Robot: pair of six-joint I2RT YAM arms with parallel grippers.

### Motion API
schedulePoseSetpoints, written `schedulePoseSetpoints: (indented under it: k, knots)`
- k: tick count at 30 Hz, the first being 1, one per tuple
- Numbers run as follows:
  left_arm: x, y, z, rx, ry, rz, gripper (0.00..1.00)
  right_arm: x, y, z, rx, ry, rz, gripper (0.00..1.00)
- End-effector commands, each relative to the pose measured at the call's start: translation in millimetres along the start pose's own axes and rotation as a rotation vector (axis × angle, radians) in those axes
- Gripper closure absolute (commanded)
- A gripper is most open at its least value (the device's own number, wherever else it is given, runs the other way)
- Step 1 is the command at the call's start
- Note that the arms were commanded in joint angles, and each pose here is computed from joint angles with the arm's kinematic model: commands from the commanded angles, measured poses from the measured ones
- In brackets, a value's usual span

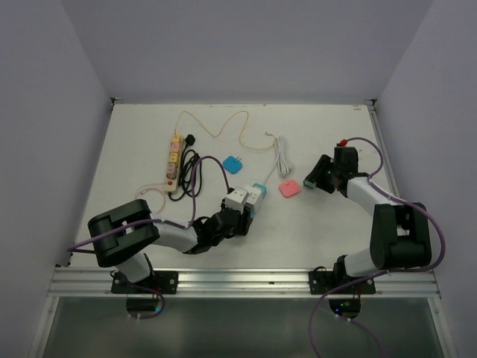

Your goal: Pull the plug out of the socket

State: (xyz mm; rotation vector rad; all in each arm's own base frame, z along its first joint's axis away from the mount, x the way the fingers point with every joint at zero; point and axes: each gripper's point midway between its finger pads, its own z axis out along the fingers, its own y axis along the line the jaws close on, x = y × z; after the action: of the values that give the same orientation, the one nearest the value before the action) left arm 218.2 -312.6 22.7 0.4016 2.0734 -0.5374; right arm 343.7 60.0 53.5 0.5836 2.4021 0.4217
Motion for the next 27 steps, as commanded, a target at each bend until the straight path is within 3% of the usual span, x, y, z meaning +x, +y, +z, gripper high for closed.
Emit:
schedulePoseSetpoints:
  k: [1, 2, 7, 11, 15, 22, 27]
  knots:
    - [9.6, 5.8, -0.4, -0.014, 0.026, 0.041, 1.00, -24.4, 13.9, -0.4, -0.052, -0.063, 0.033, 0.48]
    - [10.1, 5.6, 0.1, -0.013, 0.028, 0.041, 1.00, -24.7, 11.3, -0.2, -0.039, -0.064, 0.019, 0.35]
    - [10.0, 4.6, 2.7, -0.013, 0.032, 0.048, 1.00, -28.7, -0.4, -7.4, 0.032, -0.075, -0.024, 0.09]
    - [10.2, 4.5, 3.0, -0.014, 0.033, 0.047, 1.00, -33.5, 0.4, -17.7, 0.031, -0.100, -0.065, 0.02]
    - [10.2, 4.5, 3.0, -0.014, 0.033, 0.047, 1.00, -27.4, 36.8, -35.7, -0.171, -0.097, -0.161, 0.01]
    - [8.1, 1.1, 1.3, 0.017, 0.025, 0.058, 1.00, 29.2, 128.3, -81.8, -0.446, -0.112, -0.610, 0.01]
    - [3.8, -1.6, -4.1, 0.040, 0.009, 0.053, 1.00, 55.3, 157.6, -96.4, -0.560, -0.123, -0.720, 0.01]
